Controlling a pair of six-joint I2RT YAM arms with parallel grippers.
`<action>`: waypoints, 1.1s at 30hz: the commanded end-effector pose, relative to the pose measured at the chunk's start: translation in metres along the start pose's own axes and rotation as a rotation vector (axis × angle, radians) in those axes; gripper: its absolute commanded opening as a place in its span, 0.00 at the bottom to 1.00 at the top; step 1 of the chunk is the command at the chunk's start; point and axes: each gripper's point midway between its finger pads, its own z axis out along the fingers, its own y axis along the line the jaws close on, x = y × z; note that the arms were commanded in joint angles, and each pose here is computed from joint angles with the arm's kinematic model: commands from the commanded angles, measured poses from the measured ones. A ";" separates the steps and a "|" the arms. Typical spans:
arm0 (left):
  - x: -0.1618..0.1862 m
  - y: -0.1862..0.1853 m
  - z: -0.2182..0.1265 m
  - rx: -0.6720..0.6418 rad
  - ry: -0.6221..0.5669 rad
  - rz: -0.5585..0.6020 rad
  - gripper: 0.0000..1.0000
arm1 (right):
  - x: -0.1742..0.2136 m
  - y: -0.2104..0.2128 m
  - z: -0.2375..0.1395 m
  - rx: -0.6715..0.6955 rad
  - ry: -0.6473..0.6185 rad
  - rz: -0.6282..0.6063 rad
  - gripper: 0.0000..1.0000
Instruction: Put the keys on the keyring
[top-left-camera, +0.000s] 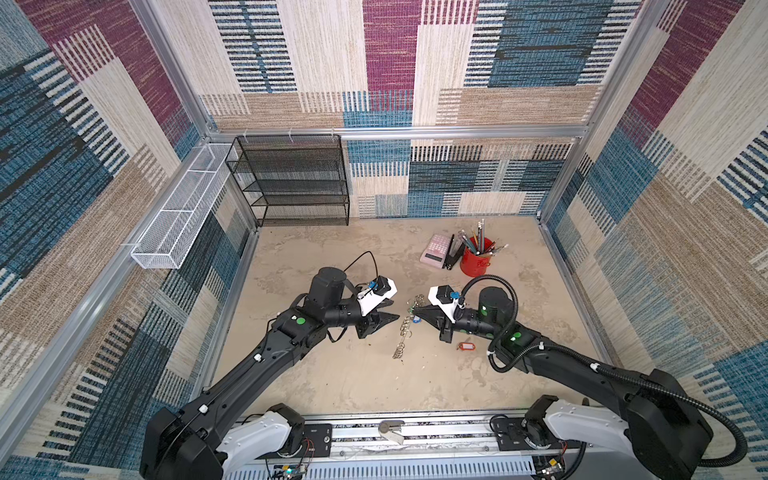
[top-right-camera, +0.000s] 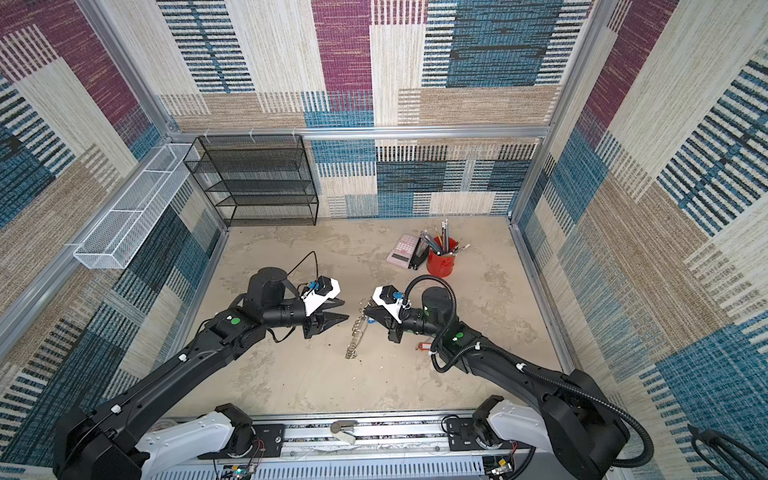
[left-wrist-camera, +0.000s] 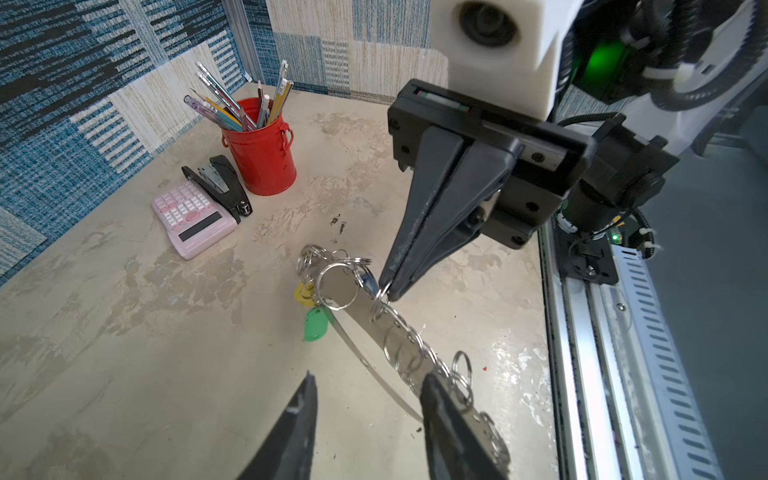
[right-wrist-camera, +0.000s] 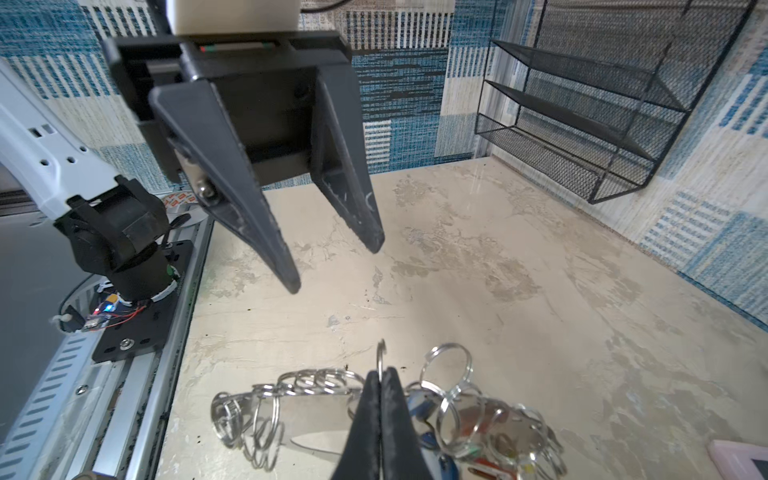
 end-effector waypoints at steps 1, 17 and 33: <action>-0.002 0.012 0.003 -0.066 0.031 0.079 0.42 | -0.019 -0.002 0.000 0.006 -0.069 -0.069 0.00; -0.027 -0.011 0.014 0.097 -0.105 0.059 0.32 | -0.042 0.013 -0.013 -0.038 -0.162 -0.062 0.00; -0.035 -0.019 0.016 0.163 -0.140 0.035 0.15 | -0.046 0.016 -0.014 -0.056 -0.176 -0.054 0.00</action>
